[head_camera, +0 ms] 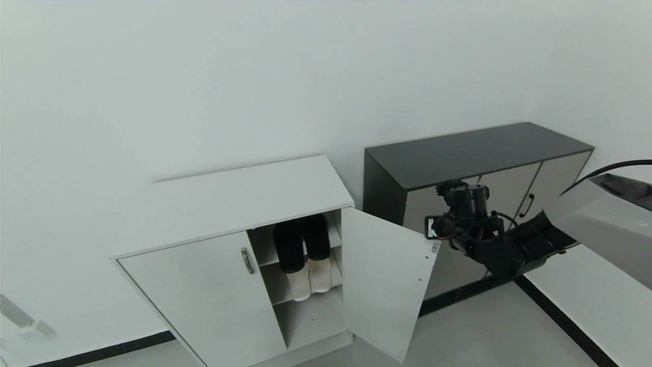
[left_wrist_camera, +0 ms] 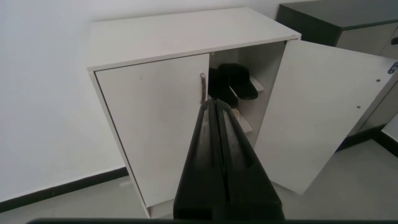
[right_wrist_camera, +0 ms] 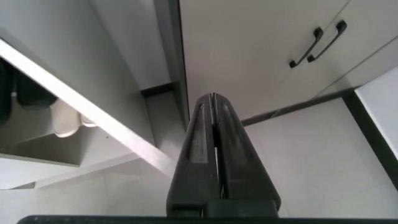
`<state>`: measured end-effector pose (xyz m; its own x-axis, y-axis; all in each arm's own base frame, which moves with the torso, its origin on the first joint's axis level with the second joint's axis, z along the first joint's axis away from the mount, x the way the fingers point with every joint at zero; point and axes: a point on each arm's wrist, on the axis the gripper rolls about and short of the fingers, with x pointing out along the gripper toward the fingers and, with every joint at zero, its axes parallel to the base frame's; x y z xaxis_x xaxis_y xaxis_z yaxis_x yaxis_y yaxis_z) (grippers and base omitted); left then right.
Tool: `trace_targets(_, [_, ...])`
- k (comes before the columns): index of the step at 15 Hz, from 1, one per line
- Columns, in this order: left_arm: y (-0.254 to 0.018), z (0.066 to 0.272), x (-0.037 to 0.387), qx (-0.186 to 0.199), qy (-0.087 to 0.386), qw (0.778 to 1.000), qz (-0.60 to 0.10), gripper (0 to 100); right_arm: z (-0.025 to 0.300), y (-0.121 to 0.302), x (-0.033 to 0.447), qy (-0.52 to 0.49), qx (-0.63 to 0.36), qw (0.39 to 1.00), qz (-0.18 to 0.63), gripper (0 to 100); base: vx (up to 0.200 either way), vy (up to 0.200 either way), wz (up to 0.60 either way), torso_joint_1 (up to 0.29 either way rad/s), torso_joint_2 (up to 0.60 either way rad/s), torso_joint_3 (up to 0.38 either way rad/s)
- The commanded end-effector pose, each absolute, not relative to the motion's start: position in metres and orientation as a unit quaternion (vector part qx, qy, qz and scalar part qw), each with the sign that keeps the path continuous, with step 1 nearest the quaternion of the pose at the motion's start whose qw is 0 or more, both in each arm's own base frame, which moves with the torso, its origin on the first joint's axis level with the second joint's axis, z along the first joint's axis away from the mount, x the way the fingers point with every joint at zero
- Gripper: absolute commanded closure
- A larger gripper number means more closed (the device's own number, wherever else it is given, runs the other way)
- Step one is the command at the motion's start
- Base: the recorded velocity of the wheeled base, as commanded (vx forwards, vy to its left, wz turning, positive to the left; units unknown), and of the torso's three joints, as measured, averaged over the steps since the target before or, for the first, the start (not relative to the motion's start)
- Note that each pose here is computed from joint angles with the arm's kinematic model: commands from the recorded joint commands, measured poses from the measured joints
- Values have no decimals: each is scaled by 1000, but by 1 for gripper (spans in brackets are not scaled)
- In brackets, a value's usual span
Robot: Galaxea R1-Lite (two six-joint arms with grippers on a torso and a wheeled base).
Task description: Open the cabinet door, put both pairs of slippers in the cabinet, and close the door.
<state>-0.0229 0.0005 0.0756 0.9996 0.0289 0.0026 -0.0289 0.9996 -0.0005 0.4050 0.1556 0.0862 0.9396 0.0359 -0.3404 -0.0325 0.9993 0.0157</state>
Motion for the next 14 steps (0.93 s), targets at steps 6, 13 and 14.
trace_targets(6, [1,76,-23,-1,-1,1000,15,100,69,158,407,191,-2,981,18,100,0,0,0,0,0,0])
trace_targets(13, [1,76,-23,-1,-1,1000,15,100,61,171,396,205,-11,978,34,100,0,0,0,0,0,0])
trace_targets(14, [1,76,-23,-1,-1,1000,15,100,61,174,392,208,-14,977,39,100,0,0,0,0,0,0])
